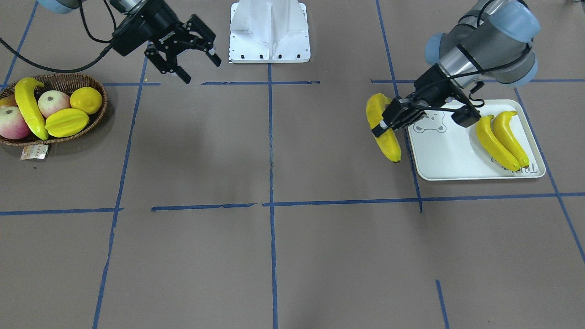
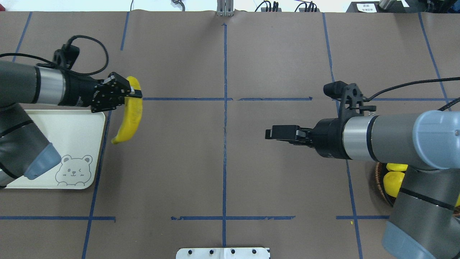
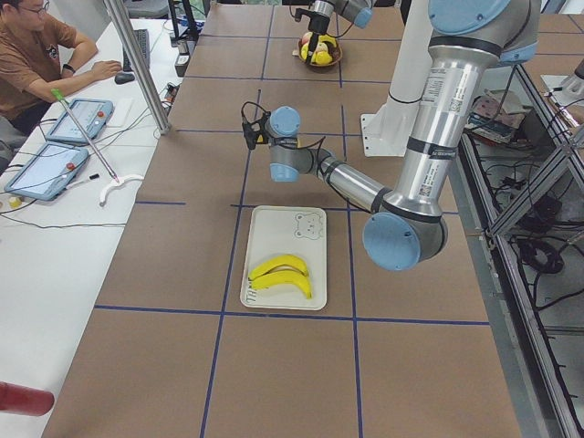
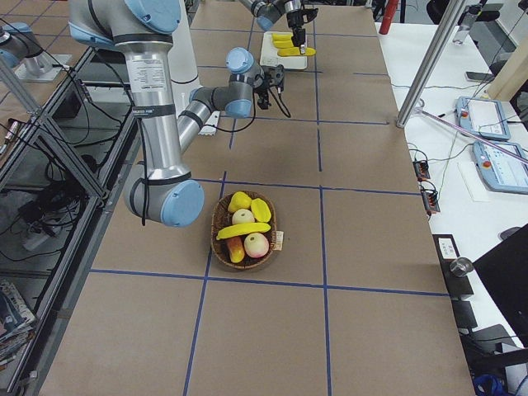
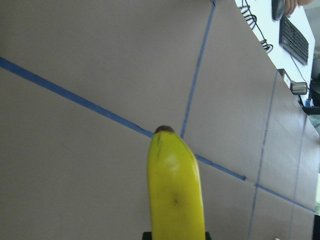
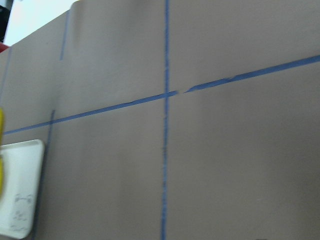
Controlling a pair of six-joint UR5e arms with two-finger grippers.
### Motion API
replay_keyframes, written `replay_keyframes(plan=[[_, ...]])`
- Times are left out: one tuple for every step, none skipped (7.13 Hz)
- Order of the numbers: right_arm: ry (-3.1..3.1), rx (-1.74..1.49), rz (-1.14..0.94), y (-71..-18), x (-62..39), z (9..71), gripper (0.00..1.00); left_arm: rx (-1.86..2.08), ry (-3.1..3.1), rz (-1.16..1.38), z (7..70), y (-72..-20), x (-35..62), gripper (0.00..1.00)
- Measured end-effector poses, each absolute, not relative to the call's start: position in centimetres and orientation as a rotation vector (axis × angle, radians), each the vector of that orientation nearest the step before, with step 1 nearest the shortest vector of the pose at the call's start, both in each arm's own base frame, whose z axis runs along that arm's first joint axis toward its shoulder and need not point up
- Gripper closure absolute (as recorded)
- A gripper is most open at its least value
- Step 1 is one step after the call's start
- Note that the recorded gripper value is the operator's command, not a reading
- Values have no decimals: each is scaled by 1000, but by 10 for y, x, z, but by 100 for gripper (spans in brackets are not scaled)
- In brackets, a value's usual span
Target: Transfer all bananas from basket to plate
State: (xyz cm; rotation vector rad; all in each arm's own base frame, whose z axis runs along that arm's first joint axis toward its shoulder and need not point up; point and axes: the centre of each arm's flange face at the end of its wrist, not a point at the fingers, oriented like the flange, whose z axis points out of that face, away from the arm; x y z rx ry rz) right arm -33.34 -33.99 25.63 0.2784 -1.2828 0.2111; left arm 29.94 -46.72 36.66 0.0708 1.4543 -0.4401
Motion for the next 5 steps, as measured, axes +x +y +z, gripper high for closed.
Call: replay_keyframes(plan=[[-1174, 300, 211, -348, -311, 298, 0, 114, 1360, -446, 409, -462, 282, 100], [-1081, 309, 197, -351, -294, 331, 0, 131, 1268, -457, 446, -453, 270, 100], [-1019, 298, 190, -354, -283, 349, 0, 144, 1176, -469, 484, -441, 258, 100], [-990, 278, 190, -357, -276, 357, 0, 159, 1107, -470, 512, -431, 247, 100], [-982, 256, 196, -360, -269, 360, 0, 166, 1063, -471, 531, -424, 240, 99]])
